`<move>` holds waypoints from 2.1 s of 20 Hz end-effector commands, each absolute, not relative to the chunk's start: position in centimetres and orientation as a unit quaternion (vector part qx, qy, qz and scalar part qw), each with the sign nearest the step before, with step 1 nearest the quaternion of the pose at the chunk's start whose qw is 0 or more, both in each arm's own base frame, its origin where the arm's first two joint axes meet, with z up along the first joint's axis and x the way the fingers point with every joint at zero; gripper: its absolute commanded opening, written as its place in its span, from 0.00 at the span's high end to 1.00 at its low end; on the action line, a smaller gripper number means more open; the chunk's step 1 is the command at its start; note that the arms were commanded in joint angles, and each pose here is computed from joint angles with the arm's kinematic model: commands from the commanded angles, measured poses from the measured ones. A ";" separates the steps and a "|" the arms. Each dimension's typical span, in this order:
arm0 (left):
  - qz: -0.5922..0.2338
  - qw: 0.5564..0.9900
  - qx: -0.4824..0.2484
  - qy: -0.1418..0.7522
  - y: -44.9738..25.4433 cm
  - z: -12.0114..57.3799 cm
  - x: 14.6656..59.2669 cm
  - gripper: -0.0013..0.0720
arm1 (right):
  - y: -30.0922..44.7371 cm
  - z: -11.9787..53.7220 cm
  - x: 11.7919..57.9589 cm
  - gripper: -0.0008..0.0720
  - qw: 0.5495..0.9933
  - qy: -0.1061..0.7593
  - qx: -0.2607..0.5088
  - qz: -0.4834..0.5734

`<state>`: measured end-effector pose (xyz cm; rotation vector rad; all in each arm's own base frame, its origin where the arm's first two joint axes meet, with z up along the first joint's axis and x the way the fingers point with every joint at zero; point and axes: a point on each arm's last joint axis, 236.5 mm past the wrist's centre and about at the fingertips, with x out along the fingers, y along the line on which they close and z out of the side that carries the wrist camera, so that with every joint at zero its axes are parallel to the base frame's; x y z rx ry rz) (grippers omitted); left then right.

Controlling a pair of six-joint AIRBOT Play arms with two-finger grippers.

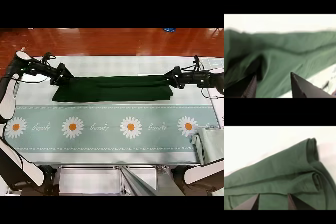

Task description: Fold the shirts.

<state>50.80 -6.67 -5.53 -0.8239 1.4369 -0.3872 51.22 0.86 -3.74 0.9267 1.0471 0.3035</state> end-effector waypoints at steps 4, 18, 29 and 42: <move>-0.150 0.729 -0.307 0.592 0.9 3.7 48.6 0.29 | -7.6 2.3 48.8 0.42 0.785 0.454 0.412 0.097; -0.131 0.824 -0.150 0.531 -9.8 1.5 34.8 0.29 | -3.4 -10.4 46.2 0.42 0.713 0.563 0.416 0.036; -0.143 0.809 -0.185 0.540 -11.3 0.9 35.1 0.48 | 5.7 -6.8 49.9 0.96 0.733 0.563 0.353 0.143; -0.329 0.777 -0.136 0.519 -28.3 2.1 34.9 0.96 | 6.6 9.8 30.2 0.96 0.840 0.480 0.220 0.126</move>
